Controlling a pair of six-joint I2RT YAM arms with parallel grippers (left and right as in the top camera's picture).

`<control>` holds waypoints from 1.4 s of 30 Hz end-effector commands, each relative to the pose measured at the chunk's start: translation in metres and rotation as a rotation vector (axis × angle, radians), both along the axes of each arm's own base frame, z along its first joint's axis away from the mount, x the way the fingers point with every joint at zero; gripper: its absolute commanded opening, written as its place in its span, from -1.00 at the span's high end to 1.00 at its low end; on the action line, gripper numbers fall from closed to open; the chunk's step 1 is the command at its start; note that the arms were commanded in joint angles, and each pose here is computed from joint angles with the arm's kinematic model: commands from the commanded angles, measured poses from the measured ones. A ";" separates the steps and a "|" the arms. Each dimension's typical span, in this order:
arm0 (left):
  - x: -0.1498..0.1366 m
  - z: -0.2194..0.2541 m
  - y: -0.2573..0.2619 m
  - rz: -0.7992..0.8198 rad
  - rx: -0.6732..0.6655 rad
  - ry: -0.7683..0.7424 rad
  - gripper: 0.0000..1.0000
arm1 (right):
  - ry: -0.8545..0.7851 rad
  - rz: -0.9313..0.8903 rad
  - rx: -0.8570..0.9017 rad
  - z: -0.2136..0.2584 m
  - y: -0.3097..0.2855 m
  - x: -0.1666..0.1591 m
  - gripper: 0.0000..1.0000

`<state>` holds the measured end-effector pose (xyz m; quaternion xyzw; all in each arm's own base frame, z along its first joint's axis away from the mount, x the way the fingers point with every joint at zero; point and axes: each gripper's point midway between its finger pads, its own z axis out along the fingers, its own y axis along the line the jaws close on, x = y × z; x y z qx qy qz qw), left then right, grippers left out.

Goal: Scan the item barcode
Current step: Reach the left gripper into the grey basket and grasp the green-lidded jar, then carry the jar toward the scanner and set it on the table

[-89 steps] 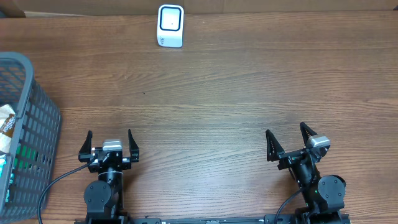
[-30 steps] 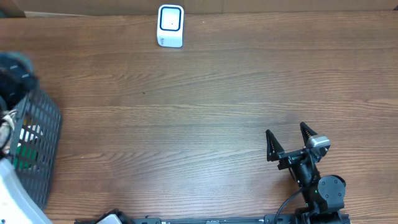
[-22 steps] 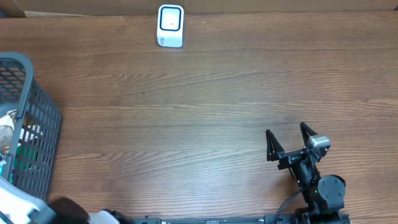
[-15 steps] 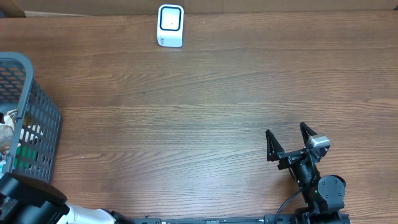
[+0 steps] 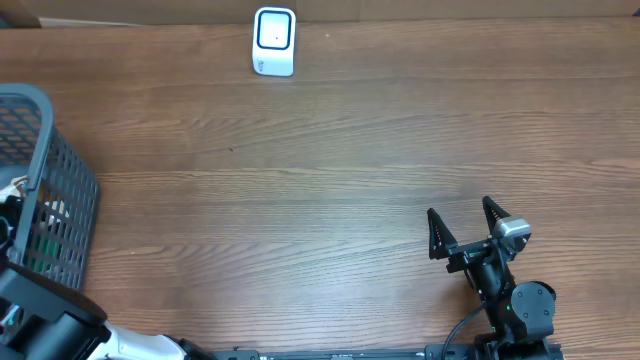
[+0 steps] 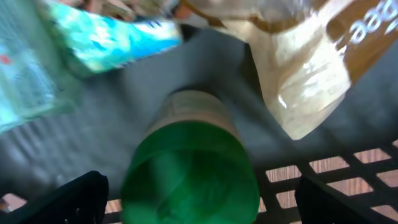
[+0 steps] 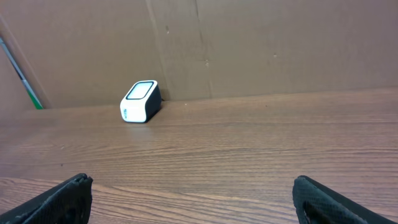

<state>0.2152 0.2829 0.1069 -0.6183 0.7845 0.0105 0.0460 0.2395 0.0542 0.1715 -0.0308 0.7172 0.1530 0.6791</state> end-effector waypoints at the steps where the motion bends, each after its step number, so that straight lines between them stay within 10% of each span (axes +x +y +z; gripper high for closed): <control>1: 0.005 -0.018 -0.005 -0.015 0.001 0.017 -0.96 | -0.008 -0.013 0.000 0.001 -0.002 0.000 -1.00; 10: 0.003 -0.041 -0.014 -0.037 0.004 0.043 -0.80 | -0.008 -0.013 0.000 0.001 -0.002 0.000 -1.00; 14: 0.003 -0.042 -0.015 -0.035 0.000 0.043 -0.14 | -0.008 -0.013 -0.001 0.001 -0.002 0.000 -1.00; 21: 0.013 -0.012 -0.006 -0.035 0.021 0.016 0.10 | -0.008 -0.013 -0.001 0.001 -0.002 0.000 -1.00; 33: 0.056 0.157 -0.001 -0.135 0.146 -0.279 0.17 | -0.008 -0.013 -0.001 0.001 -0.002 0.000 -1.00; 42: 0.069 0.304 -0.110 -0.442 0.286 -0.654 0.13 | -0.008 -0.013 -0.001 0.001 -0.002 0.000 -1.00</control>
